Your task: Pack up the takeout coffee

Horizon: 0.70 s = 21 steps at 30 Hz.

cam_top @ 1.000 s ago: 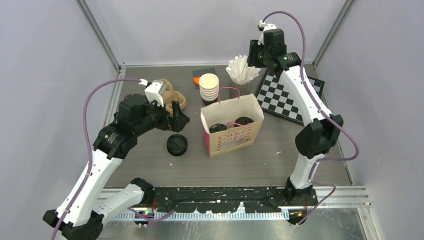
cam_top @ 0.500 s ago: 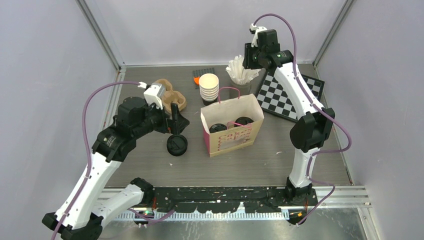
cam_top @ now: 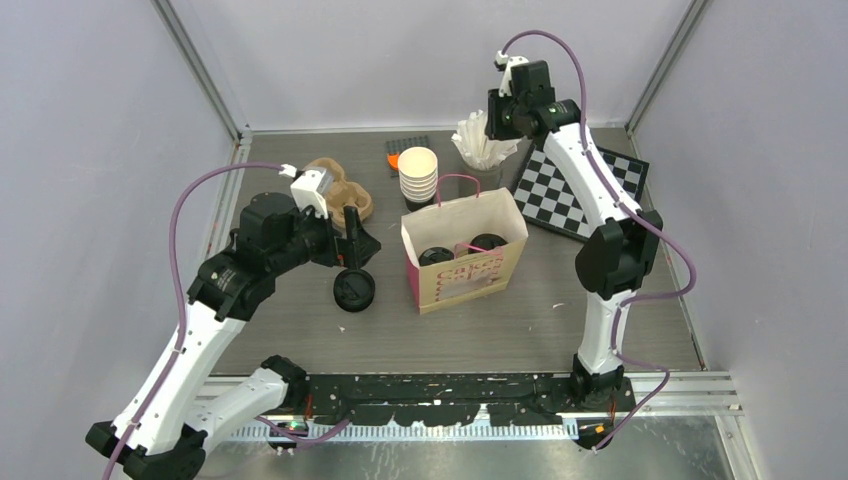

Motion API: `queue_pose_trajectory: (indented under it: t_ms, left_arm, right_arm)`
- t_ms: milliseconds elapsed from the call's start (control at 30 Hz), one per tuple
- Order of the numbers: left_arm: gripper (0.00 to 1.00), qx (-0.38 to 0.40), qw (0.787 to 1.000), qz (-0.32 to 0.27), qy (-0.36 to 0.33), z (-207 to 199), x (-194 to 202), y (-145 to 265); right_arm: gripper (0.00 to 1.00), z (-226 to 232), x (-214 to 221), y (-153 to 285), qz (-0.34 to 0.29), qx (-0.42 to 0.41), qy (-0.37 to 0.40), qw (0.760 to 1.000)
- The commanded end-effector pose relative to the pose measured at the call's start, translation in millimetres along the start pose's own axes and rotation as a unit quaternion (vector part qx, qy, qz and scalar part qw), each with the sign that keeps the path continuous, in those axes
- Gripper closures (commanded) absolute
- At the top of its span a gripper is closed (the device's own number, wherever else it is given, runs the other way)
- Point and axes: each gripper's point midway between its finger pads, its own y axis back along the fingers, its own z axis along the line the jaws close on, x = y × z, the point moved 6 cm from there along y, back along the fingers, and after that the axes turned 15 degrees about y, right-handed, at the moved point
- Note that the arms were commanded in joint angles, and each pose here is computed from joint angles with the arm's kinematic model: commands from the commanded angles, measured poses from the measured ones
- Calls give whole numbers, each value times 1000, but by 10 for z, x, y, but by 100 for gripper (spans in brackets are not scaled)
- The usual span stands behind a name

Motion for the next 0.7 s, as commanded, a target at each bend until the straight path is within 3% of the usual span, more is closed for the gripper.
queue_pose_trajectory:
  t_ms: [0, 67, 167, 267, 667]
  left_arm:
    - [2, 17, 1000, -20, -5, -52, -76, 16]
    - [2, 17, 1000, -22, -6, -52, -81, 21]
    - [2, 14, 1000, -20, -9, -38, -70, 23]
    - [2, 13, 1000, -21, -11, -31, -67, 27]
    - [2, 24, 999, -19, -13, -63, -83, -9]
  right_arm:
    - [68, -23, -186, 52, -31, -2, 11, 999]
    - [72, -35, -195, 45, -32, 0, 16, 999]
    - [89, -38, -219, 53, -33, 0, 22, 999]
    - [99, -55, -270, 125, -40, 4, 24, 999]
    - [97, -97, -478, 554, -68, 21, 25, 997]
